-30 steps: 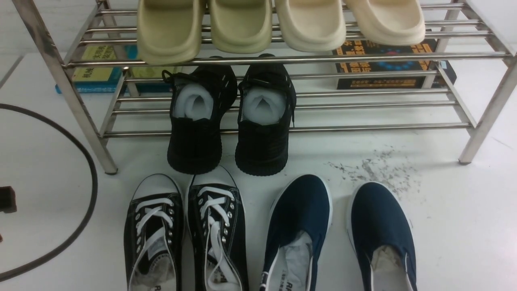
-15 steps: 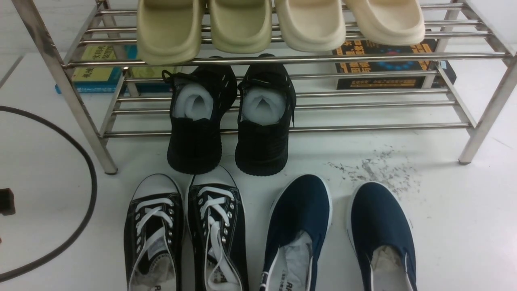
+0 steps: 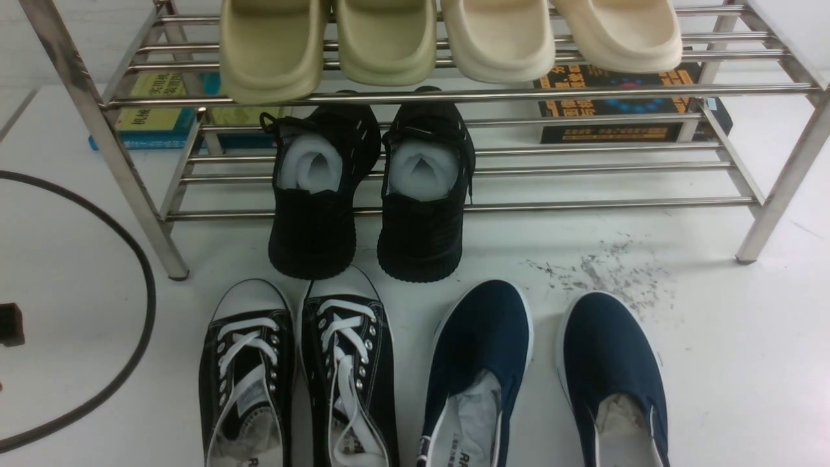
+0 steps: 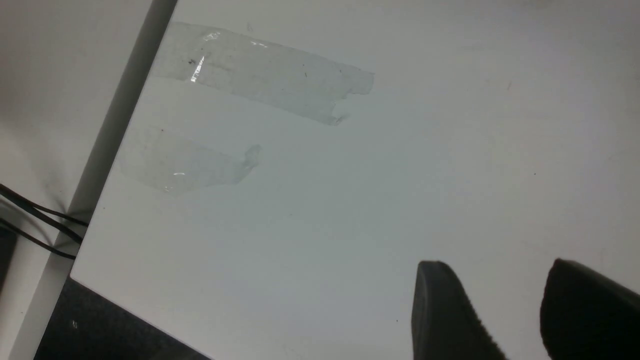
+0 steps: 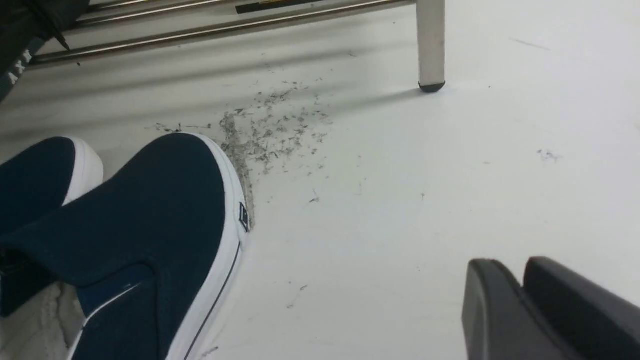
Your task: Take the shoes off the shelf with your hand on the white table.
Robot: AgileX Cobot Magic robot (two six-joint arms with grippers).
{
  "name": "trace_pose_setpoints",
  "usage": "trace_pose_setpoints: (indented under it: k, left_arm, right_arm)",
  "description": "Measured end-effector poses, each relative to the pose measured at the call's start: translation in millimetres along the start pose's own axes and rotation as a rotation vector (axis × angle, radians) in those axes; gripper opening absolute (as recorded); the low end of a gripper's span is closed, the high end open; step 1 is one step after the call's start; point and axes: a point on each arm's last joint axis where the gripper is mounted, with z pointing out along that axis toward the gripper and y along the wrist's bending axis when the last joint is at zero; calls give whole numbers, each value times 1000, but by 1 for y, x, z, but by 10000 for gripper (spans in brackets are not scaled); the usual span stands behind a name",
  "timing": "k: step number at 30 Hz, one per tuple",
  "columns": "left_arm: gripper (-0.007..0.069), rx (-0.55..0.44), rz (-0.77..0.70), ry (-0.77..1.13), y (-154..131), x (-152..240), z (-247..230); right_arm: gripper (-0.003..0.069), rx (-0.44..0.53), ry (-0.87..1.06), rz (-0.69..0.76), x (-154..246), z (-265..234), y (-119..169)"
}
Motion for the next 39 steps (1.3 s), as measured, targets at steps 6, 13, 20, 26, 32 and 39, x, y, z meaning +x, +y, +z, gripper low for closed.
trace_pose_setpoints:
  k: [6, 13, 20, 26, 32, 39]
  left_arm:
    - [235, 5, -2, 4, -1, 0, 0]
    - [151, 29, 83, 10, -1, 2, -2]
    - [11, 135, 173, -43, 8, 16, -22]
    - [1, 250, 129, -132, 22, 34, -47]
    - [1, 500, 105, -248, 32, 77, -68]
    - [3, 738, 7, -575, 20, 100, -50]
  right_arm:
    - [113, 1, -1, -10, 0, 0, 0]
    - [118, 1, -1, -14, 0, 0, 0]
    - [126, 1, -1, -77, 0, 0, 0]
    - [130, 1, -1, -136, 0, 0, 0]
    - [134, 1, -1, -140, 0, 0, 0]
    - [137, 1, -2, -141, 0, 0, 0]
